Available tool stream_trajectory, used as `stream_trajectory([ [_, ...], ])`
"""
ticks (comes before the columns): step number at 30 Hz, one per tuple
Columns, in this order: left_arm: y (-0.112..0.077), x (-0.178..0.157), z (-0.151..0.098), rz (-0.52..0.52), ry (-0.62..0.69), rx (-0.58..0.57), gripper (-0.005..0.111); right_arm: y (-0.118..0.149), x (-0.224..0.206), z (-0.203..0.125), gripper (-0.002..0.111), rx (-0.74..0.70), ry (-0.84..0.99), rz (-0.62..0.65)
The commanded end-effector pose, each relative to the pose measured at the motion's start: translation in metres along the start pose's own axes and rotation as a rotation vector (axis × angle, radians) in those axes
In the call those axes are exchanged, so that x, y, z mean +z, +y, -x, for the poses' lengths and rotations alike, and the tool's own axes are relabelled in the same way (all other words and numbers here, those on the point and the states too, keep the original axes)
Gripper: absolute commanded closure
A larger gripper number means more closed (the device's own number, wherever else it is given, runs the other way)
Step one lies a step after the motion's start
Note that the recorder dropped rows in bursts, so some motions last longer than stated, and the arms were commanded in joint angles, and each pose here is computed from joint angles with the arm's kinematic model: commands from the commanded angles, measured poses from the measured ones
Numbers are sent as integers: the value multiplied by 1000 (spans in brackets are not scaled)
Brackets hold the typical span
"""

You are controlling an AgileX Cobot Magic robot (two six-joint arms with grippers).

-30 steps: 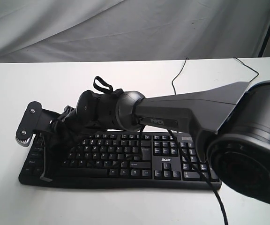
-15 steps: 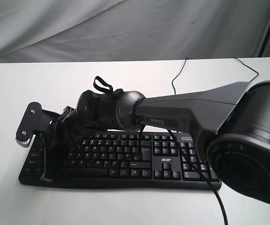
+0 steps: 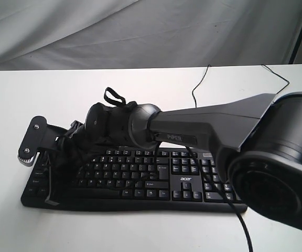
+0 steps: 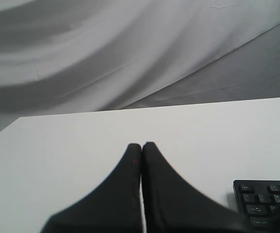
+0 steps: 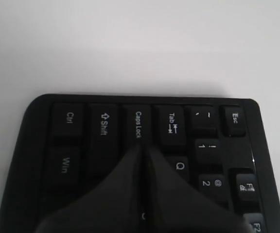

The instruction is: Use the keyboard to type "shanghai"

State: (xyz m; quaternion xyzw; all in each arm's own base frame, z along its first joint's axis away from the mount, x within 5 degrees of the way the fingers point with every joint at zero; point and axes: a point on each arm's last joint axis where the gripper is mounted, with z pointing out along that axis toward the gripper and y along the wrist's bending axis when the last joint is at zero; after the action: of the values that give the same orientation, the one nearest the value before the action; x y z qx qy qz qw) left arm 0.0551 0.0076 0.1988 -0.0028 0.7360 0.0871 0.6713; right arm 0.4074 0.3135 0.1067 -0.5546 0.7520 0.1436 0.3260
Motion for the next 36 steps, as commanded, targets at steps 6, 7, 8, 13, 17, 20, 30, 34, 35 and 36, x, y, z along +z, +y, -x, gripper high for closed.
stream_trajectory([
  [6, 0, 1, -1, -4, 3, -3, 106, 0, -16, 13, 108, -44, -13, 12],
  [7, 0, 1, -1, -4, 3, -3, 106, 1, -21, 16, 108, -51, -17, 16],
  [8, 0, 1, -1, -4, 3, -3, 106, 0, -25, 20, 108, -55, -23, 16],
  [13, 0, 1, -1, -4, 3, -3, 106, 1, -37, 27, 108, -57, -30, 32],
  [17, 0, 1, -1, -4, 3, -3, 106, -5, -43, 26, 108, -36, -15, 15],
  [20, 0, 1, -1, -4, 3, -3, 106, -12, -50, 22, 108, -20, 8, 18],
  [30, 0, 1, -1, -4, 3, -3, 106, -34, -82, -24, 108, 65, 48, 65],
  [34, 0, 1, -1, -4, 3, -3, 106, -35, -94, -43, 108, 83, 74, 48],
  [35, 0, 1, -1, -4, 3, -3, 106, -36, -95, -47, 108, 92, 79, 47],
  [36, 0, 1, -1, -4, 3, -3, 106, -36, -95, -55, 108, 105, 89, 55],
])
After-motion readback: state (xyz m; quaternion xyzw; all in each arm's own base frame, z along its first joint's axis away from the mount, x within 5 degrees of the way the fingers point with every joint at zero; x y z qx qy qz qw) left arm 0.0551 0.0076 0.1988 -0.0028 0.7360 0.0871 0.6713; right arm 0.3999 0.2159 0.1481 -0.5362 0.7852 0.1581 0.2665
